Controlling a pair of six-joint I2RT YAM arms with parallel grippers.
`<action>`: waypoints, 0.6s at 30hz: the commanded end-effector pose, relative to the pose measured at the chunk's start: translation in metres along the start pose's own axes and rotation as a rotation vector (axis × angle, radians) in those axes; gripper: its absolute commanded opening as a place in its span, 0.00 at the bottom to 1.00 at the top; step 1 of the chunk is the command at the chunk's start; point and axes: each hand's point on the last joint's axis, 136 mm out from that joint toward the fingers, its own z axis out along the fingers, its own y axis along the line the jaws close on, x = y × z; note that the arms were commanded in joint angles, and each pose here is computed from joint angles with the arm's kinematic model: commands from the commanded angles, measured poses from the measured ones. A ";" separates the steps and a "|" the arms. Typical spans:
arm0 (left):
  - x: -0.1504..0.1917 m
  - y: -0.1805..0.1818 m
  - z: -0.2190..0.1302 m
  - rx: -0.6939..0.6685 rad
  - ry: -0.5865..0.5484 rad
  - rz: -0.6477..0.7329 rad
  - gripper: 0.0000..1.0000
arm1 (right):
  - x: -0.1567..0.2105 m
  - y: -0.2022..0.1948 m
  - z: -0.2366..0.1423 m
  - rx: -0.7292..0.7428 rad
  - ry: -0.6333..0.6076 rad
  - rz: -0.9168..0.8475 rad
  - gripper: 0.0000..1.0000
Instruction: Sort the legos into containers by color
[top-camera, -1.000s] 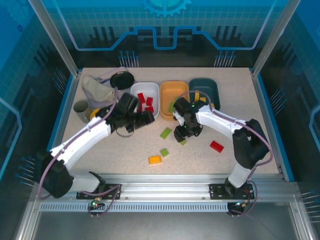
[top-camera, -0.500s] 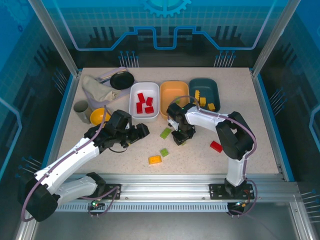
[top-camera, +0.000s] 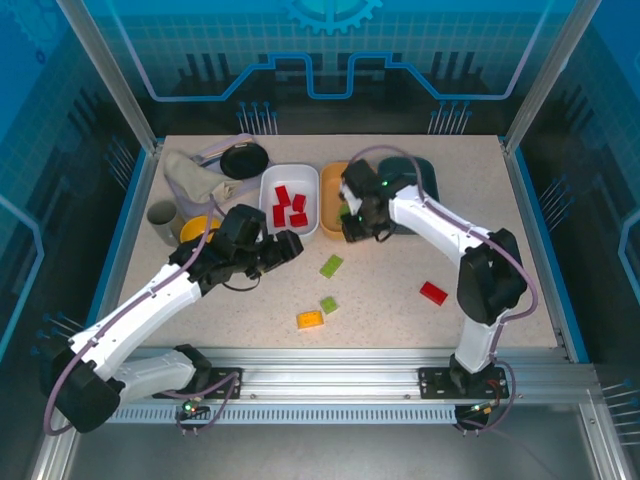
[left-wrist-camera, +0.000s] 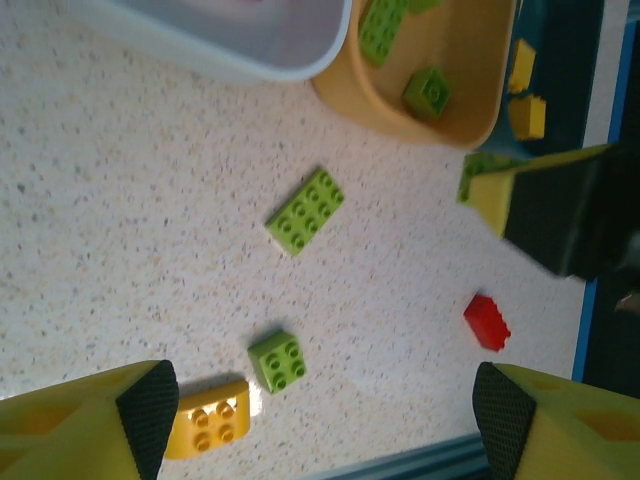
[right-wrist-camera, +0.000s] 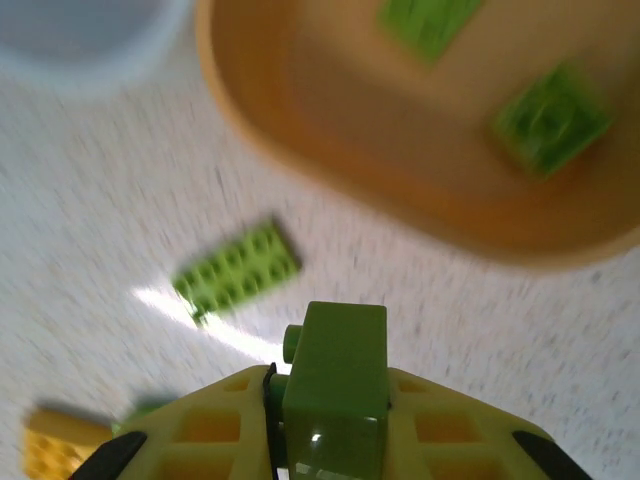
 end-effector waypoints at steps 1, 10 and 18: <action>-0.015 0.001 -0.004 -0.062 -0.060 0.025 0.81 | -0.039 -0.001 0.014 -0.079 -0.024 0.148 0.14; -0.017 -0.004 -0.004 -0.071 -0.051 0.030 0.81 | -0.116 -0.019 0.075 -0.075 -0.027 0.308 0.14; -0.012 0.004 -0.012 -0.089 -0.046 0.027 0.81 | -0.116 -0.029 0.117 -0.068 0.034 0.393 0.23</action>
